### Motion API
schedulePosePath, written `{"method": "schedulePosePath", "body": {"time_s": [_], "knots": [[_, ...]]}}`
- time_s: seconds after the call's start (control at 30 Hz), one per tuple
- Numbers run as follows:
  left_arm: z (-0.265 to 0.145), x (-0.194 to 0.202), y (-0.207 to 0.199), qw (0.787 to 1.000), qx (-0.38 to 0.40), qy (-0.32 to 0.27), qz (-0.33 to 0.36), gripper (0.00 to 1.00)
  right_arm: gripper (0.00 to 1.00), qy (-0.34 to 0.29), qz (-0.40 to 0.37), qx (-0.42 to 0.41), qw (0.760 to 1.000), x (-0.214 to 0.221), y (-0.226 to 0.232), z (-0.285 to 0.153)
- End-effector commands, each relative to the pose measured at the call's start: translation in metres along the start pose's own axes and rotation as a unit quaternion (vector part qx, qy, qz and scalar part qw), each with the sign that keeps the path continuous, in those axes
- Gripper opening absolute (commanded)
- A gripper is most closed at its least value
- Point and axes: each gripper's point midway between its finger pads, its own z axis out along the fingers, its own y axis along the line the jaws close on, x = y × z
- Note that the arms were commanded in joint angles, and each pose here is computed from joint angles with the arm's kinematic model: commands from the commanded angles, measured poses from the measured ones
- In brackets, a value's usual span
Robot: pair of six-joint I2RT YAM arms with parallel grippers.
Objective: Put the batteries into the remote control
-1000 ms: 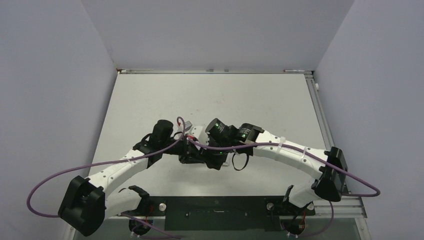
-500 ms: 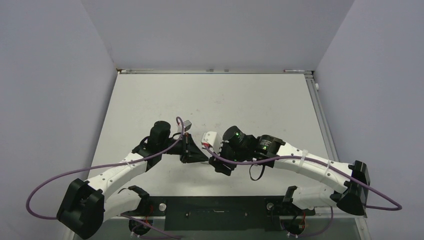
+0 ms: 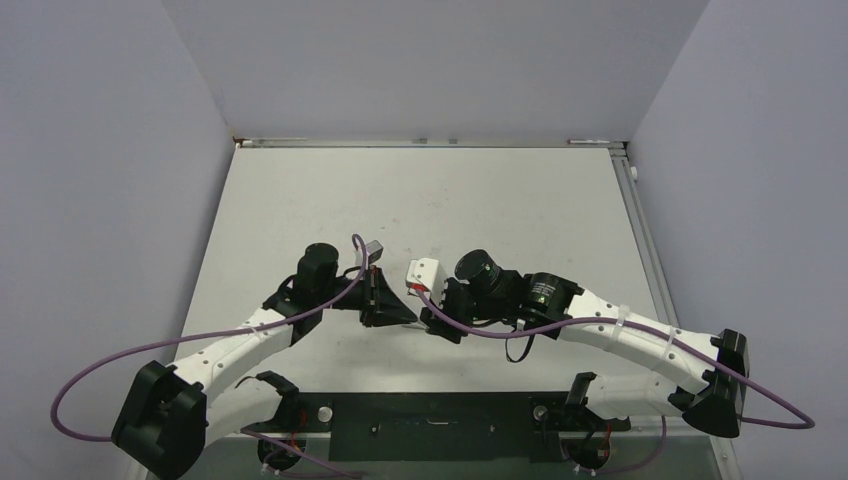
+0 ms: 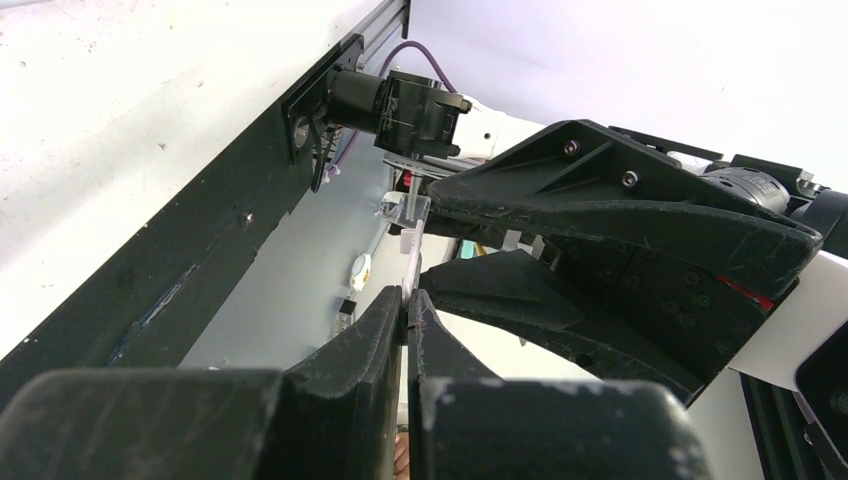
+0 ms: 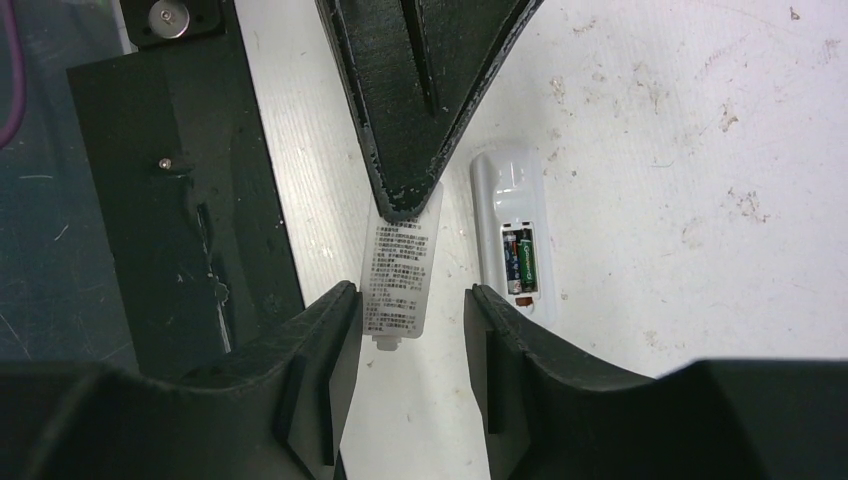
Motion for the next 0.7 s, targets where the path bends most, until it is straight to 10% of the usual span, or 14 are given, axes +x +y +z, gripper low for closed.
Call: {"method": "schedulePosePath", "body": {"time_s": [0.0, 0.37, 0.67], "knots": [[-0.003, 0.005, -0.016, 0.999, 0.031, 0.009, 0.028, 0.0, 0.41, -0.028, -0.016, -0.009, 0.999, -0.014, 0.004, 0.0], [-0.005, 0.007, -0.022, 0.999, 0.042, 0.012, 0.028, 0.0, 0.38, -0.011, -0.011, -0.006, 1.0, -0.003, 0.003, 0.002], [-0.004, 0.006, -0.015, 0.999, 0.037, 0.008, 0.017, 0.05, 0.09, -0.017, -0.014, 0.001, 1.0, -0.007, 0.002, -0.003]]}}
